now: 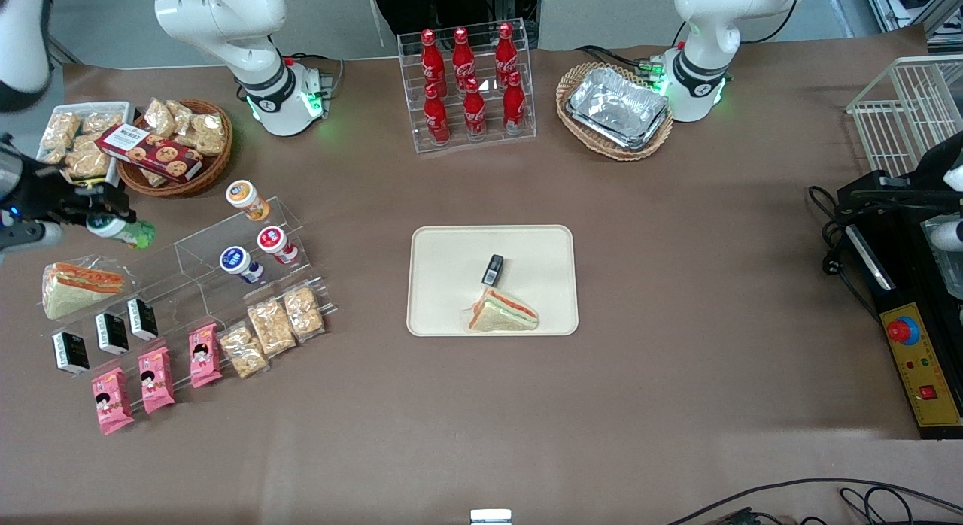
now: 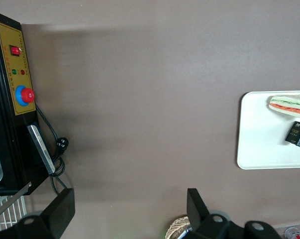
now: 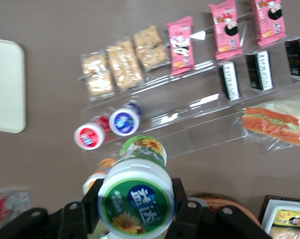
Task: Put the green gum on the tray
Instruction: 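Carry the green gum bottle with the right gripper over the cream tray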
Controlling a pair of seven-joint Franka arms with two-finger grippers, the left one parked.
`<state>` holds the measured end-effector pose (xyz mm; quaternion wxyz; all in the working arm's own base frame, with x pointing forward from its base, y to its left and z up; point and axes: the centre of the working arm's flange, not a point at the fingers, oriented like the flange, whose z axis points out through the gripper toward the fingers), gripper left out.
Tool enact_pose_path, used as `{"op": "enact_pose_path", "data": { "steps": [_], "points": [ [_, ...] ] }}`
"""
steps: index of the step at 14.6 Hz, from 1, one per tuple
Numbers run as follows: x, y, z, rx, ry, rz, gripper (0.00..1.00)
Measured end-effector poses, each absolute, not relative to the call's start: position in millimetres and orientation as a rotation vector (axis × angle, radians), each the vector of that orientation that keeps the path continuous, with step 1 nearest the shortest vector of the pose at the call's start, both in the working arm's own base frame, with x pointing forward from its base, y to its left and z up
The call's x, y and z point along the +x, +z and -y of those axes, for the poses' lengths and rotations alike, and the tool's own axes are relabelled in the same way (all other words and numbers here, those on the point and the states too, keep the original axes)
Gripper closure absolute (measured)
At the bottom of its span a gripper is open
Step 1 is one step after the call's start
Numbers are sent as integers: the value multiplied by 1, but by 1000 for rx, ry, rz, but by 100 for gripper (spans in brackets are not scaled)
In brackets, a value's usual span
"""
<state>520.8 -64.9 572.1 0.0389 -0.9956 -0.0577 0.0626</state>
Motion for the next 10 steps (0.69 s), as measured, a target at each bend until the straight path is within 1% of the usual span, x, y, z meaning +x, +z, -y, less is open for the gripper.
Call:
{"op": "enact_pose_path", "data": {
  "steps": [2, 4, 7, 10],
  "points": [
    [519, 598, 33, -3036, 209, 136, 41],
    [517, 609, -13, -3048, 233, 68, 41],
    [510, 609, -93, -3041, 267, -59, 41],
    [503, 596, -162, -3042, 318, -144, 41]
  ]
}}
